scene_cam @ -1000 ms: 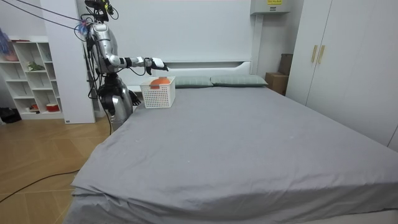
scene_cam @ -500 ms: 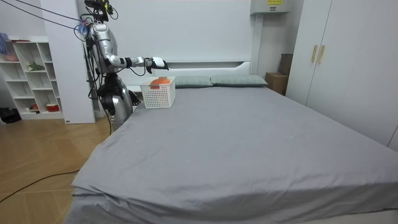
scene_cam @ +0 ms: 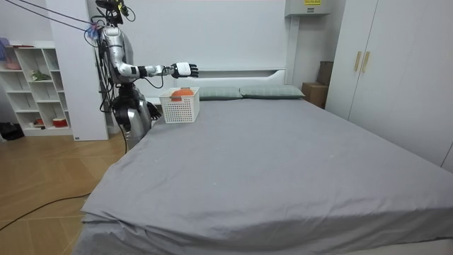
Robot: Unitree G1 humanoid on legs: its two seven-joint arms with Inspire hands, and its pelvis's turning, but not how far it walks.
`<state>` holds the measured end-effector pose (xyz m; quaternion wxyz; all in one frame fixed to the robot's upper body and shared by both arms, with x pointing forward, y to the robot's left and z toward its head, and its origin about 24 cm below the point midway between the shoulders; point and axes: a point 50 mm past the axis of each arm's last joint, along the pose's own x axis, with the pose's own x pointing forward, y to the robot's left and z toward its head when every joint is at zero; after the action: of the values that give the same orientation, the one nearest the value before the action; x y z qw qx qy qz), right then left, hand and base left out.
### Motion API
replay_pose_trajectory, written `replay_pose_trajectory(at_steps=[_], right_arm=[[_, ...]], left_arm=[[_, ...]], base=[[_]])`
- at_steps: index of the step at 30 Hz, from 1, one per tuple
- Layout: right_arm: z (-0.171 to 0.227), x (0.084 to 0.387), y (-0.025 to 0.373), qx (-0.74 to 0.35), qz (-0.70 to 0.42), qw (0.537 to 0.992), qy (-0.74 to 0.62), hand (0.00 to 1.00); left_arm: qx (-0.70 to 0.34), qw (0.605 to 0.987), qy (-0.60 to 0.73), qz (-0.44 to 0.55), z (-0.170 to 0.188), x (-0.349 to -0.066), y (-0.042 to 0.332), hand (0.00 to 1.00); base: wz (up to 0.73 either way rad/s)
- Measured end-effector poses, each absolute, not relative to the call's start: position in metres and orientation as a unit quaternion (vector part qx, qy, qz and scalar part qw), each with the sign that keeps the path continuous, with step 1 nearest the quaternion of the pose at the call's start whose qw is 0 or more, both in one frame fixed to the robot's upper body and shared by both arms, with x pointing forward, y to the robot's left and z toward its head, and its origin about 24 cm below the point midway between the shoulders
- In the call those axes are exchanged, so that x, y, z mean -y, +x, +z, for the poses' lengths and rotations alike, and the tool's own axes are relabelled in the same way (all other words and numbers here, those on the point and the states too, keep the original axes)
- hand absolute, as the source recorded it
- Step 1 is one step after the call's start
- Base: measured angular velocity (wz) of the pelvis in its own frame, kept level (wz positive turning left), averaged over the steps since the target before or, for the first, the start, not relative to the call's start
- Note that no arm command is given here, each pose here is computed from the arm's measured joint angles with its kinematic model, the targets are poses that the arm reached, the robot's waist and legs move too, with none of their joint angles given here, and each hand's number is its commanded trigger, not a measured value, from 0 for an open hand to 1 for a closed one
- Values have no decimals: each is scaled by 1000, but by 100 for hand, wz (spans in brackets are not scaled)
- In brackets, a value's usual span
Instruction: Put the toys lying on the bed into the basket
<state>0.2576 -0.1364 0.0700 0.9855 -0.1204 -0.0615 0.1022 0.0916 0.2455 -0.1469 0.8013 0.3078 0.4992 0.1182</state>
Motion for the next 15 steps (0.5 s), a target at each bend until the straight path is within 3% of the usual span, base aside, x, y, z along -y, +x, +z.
replay_pose_trajectory(at_steps=[15], right_arm=[[69,207,246,52,-96,994,13,0]], left_arm=[[-510,779,326,162,-149,-252,60,0]], base=[[-16]])
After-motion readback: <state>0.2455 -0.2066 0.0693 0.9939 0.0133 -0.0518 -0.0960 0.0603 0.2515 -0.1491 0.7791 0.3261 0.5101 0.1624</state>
